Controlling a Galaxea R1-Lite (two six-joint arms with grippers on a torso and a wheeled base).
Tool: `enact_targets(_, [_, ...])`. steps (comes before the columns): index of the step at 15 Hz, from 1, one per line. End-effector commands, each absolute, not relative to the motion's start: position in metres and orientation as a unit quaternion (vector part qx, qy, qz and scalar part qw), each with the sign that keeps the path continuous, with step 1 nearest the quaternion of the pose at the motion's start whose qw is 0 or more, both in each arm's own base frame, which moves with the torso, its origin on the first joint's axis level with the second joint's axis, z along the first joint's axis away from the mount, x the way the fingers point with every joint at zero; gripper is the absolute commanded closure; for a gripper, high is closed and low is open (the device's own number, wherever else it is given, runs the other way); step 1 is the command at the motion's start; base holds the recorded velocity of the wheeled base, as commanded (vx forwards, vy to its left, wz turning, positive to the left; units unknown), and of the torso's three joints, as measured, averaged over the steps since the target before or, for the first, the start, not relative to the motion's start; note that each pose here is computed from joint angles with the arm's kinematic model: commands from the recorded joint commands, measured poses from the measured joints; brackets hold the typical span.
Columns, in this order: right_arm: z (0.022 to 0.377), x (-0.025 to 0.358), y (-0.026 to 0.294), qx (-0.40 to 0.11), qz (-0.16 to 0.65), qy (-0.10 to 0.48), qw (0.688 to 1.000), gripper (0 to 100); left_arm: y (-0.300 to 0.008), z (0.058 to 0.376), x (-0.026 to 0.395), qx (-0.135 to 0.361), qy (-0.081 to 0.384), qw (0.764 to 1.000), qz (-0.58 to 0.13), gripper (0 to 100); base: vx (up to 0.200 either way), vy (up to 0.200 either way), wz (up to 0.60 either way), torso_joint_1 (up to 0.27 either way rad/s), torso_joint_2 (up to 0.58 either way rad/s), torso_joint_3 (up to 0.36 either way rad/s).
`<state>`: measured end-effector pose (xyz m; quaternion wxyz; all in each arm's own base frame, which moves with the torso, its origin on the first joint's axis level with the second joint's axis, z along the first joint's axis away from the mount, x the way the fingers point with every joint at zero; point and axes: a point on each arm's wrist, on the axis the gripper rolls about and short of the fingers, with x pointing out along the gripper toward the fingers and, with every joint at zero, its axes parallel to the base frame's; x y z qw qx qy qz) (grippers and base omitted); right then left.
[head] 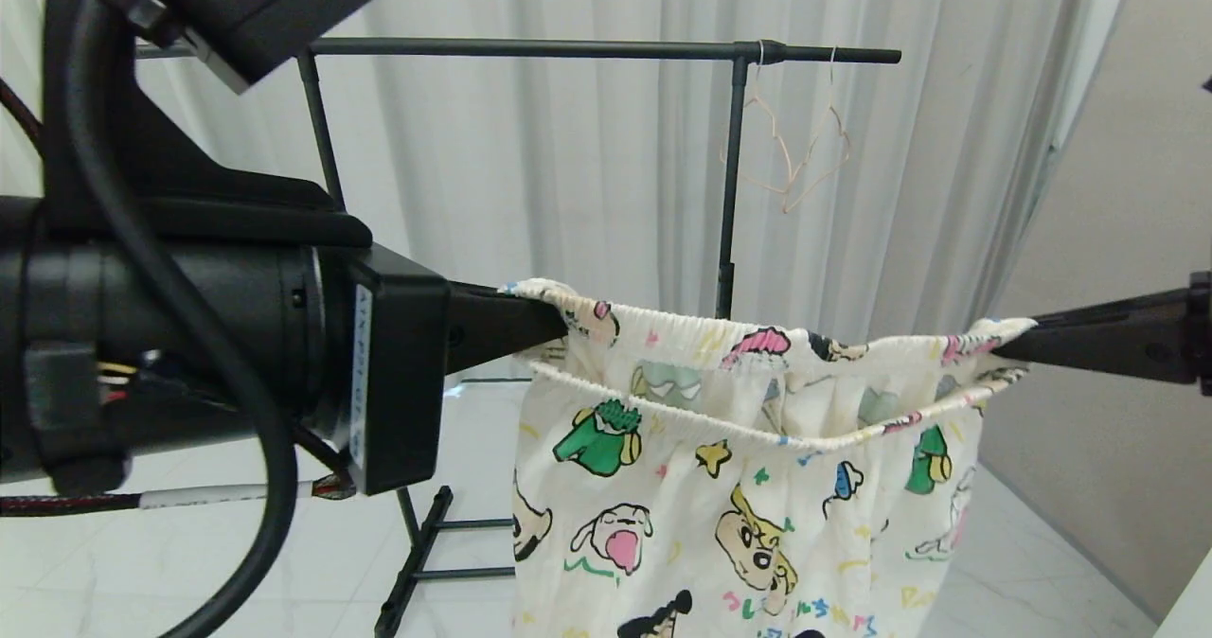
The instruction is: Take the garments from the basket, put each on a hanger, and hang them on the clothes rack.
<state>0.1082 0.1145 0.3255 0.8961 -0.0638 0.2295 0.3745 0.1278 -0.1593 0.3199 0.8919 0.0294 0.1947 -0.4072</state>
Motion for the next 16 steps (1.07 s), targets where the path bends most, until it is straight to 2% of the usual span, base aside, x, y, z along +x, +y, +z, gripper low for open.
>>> enact_targets(1, [0.326,0.096,0.106,-0.065,0.386,0.221,0.893,100,-0.162,0.316,0.134,0.031,0.203,0.893,-0.400,100,0.000,0.000,0.00,0.000,0.00,0.000])
enact_targets(8, [0.323,0.098,0.109,-0.072,0.388,0.226,0.891,100,-0.164,0.314,0.134,0.034,0.206,0.892,-0.402,100,0.000,0.000,0.00,0.000,0.00,0.000])
enact_targets(9, [0.323,0.098,0.109,-0.072,0.388,0.226,0.891,0,-0.164,0.313,0.134,0.034,0.207,0.892,-0.401,100,0.000,0.000,0.00,0.000,0.00,0.000])
enact_targets(16, [0.316,0.090,0.098,-0.071,0.377,0.230,0.894,0,-0.162,0.304,0.136,0.045,0.221,0.894,-0.387,100,0.000,0.000,0.00,0.000,0.00,0.000])
